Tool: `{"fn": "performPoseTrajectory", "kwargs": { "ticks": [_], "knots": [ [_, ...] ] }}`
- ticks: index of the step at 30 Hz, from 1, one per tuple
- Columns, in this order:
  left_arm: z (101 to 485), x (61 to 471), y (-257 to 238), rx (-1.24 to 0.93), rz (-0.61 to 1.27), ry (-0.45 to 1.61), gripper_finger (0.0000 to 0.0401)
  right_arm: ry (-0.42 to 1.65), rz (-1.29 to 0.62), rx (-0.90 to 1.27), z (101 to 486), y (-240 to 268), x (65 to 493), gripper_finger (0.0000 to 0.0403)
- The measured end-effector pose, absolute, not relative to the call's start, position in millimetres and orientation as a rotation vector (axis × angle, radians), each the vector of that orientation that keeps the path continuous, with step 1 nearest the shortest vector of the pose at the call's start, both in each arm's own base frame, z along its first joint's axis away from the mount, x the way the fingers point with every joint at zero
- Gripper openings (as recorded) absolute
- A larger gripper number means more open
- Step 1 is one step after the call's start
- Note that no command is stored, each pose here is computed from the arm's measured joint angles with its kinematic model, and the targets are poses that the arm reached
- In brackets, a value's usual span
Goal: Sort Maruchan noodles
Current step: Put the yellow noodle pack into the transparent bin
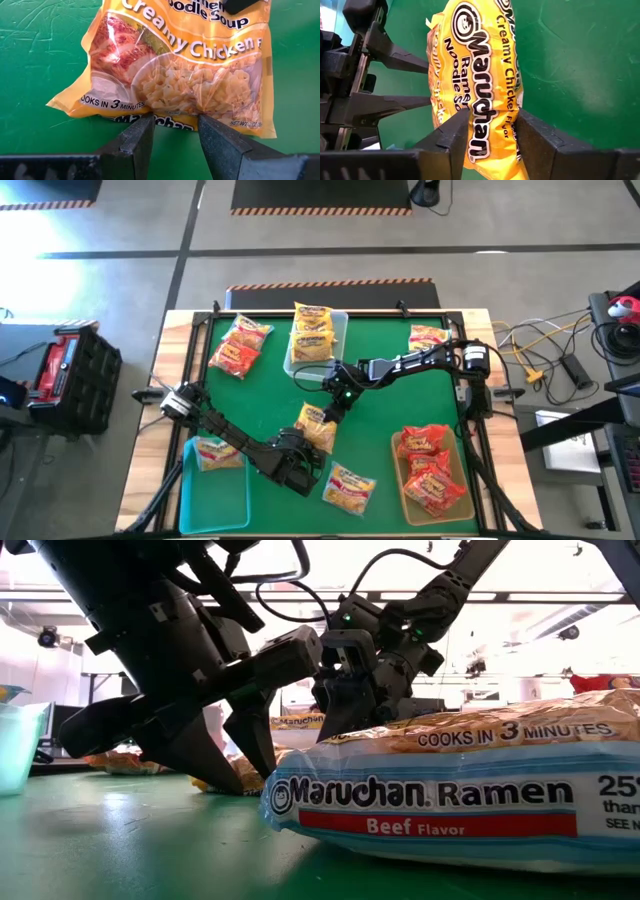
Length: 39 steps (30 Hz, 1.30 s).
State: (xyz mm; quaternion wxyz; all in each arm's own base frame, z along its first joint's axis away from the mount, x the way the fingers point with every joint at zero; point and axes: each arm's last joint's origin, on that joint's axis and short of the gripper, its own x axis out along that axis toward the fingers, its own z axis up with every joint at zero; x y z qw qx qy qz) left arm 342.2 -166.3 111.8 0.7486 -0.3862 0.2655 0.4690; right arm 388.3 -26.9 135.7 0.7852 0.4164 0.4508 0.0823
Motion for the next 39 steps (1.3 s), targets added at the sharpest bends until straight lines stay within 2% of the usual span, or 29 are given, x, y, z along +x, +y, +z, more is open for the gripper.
{"fn": "performPoseTrajectory", "kwargs": {
  "ticks": [5, 15, 25, 39],
  "knots": [
    [111.8, 341.8, -167.1, -0.844, 1.024, 0.579, 0.0141, 0.972, 0.174, 0.907, 136.3, -26.9, 388.6, 0.0125],
    [118.3, 345.4, -170.9, -0.842, 1.014, 0.574, 0.0141, 0.946, 0.214, 0.9, 158.1, -25.5, 388.8, 0.0124],
    [125.9, 349.2, -172.3, -0.831, 1.017, 0.544, 0.0141, 0.97, 0.2, 0.895, 158.3, -22.7, 386.2, 0.0126],
    [116.1, 341.9, -168.0, -0.86, 1.039, 0.514, 0.0141, 0.974, 0.186, 0.862, 157.5, -14.3, 386.6, 0.0186]
  ]
}}
